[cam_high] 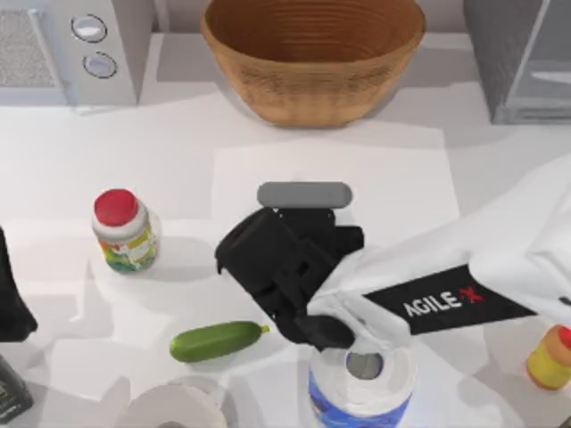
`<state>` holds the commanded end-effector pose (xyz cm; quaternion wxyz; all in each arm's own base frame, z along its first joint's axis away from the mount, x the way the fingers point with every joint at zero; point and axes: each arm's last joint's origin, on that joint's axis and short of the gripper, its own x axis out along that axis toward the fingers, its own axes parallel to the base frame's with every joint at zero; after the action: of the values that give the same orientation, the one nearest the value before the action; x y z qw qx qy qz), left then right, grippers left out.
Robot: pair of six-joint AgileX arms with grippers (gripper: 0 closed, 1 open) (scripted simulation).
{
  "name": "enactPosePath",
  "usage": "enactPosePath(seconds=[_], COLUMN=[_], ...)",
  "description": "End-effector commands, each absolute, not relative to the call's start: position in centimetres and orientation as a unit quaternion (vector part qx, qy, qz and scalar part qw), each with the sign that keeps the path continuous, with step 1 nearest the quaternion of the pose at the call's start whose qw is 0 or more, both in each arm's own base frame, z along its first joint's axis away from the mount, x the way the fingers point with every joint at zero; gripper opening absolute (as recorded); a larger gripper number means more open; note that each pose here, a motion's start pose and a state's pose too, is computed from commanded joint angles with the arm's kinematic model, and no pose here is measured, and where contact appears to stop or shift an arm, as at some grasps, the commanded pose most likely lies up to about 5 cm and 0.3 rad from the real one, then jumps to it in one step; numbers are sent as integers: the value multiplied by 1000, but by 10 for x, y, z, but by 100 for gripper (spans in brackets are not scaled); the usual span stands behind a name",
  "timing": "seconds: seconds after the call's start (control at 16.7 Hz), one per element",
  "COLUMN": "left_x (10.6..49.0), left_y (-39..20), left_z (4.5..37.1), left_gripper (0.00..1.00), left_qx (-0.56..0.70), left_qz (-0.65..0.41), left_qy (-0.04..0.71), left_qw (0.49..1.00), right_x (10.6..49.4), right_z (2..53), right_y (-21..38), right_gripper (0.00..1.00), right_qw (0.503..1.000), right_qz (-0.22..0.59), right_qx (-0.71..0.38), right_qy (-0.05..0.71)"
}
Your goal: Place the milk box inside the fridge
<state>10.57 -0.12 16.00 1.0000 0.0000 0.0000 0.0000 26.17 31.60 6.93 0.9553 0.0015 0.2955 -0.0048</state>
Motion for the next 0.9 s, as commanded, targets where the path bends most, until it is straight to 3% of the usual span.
enactPosePath(seconds=[0.18,0.24,0.9], left_x=[106,106,106], left_y=[-1,-1,-1], left_z=[160,160,160], left_gripper=[100,100,100], left_qx=[0,0,0], left_qz=[0,0,0], left_qy=[0,0,0], left_qw=[1000,1000,1000], right_x=[262,262,262], right_z=[69,69,81], right_y=[316,316,320], right_gripper=[2,0,0], right_qw=[955,955,956], right_qz=[-5,-5,-2], right_qx=[1,1,2], right_qy=[295,295,293])
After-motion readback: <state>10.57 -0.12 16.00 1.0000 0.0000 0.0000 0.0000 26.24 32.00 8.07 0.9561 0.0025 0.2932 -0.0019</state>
